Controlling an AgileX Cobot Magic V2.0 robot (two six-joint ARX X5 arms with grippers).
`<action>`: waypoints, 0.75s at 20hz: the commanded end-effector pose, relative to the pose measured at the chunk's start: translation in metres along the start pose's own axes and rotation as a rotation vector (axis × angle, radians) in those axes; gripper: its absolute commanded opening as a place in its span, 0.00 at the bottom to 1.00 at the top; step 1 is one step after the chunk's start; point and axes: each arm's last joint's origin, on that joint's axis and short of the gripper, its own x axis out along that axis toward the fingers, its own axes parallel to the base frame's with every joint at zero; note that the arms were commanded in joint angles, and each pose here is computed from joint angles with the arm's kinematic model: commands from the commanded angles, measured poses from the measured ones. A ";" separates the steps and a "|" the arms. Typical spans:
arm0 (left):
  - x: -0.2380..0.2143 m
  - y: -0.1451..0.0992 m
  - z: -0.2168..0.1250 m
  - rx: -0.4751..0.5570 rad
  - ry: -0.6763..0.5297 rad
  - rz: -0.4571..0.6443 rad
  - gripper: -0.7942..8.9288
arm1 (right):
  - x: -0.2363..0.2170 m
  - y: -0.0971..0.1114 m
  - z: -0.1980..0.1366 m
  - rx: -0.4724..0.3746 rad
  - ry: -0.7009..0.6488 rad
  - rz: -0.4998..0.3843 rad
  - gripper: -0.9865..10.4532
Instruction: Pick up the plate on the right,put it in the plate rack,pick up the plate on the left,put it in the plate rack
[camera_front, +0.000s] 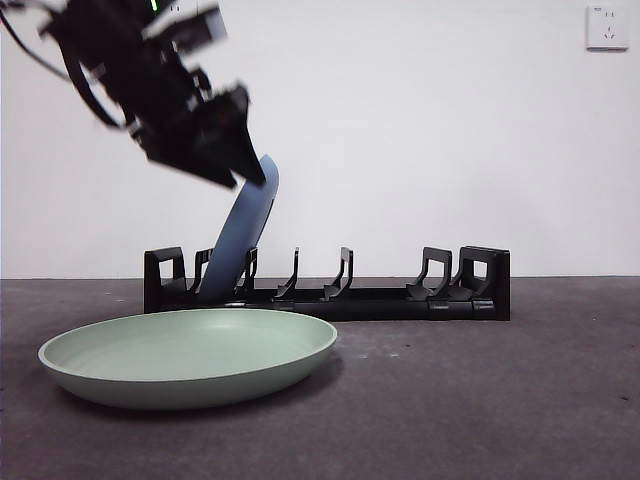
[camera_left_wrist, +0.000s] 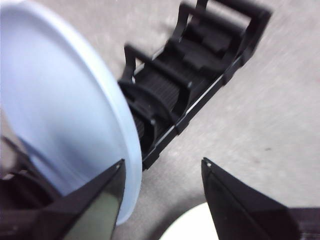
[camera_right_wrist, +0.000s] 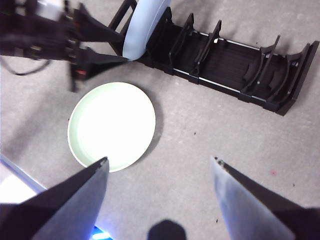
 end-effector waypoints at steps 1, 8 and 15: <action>-0.030 -0.006 0.013 0.015 -0.024 0.000 0.35 | 0.009 -0.002 0.003 -0.007 0.008 0.003 0.39; -0.157 -0.043 0.016 0.067 -0.087 0.009 0.35 | 0.076 -0.013 0.020 0.022 0.153 0.087 0.39; -0.251 -0.086 -0.019 0.205 -0.124 -0.045 0.35 | 0.200 -0.003 0.019 -0.001 0.403 0.150 0.39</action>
